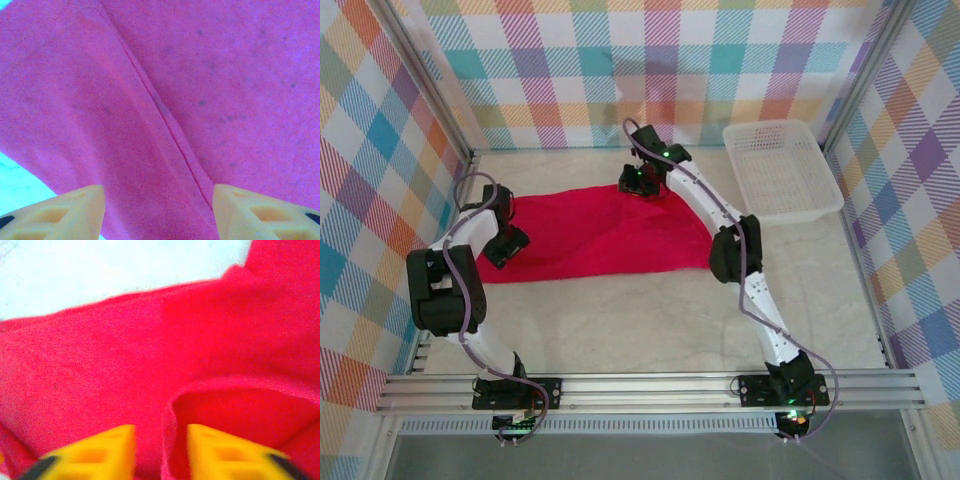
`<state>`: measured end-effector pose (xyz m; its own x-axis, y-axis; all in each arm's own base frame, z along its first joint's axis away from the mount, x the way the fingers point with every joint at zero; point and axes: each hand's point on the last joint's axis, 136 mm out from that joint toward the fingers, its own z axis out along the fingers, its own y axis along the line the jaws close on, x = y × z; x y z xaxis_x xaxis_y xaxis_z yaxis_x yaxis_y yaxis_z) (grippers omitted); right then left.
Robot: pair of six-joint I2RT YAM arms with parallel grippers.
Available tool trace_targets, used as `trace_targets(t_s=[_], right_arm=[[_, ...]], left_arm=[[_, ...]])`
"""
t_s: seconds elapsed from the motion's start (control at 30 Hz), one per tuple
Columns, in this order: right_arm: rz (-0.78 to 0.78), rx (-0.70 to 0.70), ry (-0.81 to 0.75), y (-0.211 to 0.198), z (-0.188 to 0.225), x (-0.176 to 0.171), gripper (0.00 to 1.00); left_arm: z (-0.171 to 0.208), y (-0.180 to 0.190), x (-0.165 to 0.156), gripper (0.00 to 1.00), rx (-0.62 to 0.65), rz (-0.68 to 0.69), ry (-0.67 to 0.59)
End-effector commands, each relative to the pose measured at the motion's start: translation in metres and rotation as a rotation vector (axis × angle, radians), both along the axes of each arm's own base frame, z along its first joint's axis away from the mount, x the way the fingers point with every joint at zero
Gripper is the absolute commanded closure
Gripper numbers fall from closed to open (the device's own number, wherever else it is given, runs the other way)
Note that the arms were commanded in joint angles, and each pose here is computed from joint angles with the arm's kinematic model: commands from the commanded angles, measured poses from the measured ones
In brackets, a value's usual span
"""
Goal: Fold the inside-out t-shirt
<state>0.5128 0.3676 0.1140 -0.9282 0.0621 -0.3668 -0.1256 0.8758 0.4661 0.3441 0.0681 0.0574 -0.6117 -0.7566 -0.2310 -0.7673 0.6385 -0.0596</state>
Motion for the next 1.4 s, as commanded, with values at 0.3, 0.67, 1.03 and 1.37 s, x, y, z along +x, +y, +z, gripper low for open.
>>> trace_targets(t_s=[0.3,0.67,1.03,1.37], right_arm=[[0.025,-0.045,0.117,-0.054,0.001,-0.054,0.37],[0.023,-0.048,0.289,-0.075,-0.086,-0.112,0.37],[0.068,-0.112,0.428,-0.146,-0.098,-0.247,0.36],[-0.024,-0.086,0.123,-0.141,-0.004,-0.168,0.34]], left_arm=[[0.008,-0.003,0.009,0.42,-0.089,0.014,-0.03],[-0.053,0.004,0.007,0.43,-0.169,0.084,0.054],[-0.034,-0.028,-0.103,0.44,-0.125,0.056,0.034],[0.037,-0.014,-0.043,0.43,-0.039,0.004,-0.101]])
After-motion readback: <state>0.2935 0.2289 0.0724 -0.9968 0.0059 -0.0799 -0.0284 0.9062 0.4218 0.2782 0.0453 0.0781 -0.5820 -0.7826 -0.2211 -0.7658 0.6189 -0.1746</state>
